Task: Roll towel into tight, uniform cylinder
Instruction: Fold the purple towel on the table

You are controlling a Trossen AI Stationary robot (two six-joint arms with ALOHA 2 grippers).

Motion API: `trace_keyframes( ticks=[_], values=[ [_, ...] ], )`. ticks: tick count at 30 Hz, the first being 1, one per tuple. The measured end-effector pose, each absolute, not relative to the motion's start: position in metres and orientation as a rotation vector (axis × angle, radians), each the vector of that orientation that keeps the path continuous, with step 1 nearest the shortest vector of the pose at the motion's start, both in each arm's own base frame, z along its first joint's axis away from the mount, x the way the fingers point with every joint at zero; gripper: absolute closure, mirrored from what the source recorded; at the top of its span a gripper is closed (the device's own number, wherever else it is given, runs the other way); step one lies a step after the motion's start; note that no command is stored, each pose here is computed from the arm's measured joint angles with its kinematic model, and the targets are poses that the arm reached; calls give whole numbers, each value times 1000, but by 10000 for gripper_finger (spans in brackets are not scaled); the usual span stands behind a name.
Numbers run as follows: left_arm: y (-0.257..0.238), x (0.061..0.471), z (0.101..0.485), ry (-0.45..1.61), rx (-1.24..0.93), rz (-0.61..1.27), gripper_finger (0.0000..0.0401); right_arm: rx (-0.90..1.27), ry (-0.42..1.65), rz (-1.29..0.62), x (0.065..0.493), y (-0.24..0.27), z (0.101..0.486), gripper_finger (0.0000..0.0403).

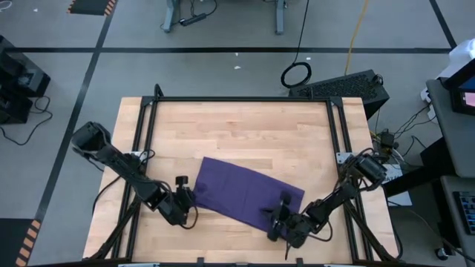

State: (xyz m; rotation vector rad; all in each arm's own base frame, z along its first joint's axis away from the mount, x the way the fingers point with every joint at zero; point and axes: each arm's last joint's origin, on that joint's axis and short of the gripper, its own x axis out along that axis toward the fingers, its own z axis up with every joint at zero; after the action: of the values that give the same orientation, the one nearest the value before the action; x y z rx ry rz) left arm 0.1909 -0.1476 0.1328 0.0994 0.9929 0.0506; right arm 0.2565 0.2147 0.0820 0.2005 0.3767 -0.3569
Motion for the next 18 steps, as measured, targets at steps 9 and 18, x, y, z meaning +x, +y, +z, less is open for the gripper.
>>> trace_keyframes(
  ticks=[9,18],
  values=[
    [-145,195,119,1026,155,92,317,214,444,-409,252,207,74,401],
    [-144,191,140,1036,104,96,372,258,482,-461,247,202,68,402]
  ],
)
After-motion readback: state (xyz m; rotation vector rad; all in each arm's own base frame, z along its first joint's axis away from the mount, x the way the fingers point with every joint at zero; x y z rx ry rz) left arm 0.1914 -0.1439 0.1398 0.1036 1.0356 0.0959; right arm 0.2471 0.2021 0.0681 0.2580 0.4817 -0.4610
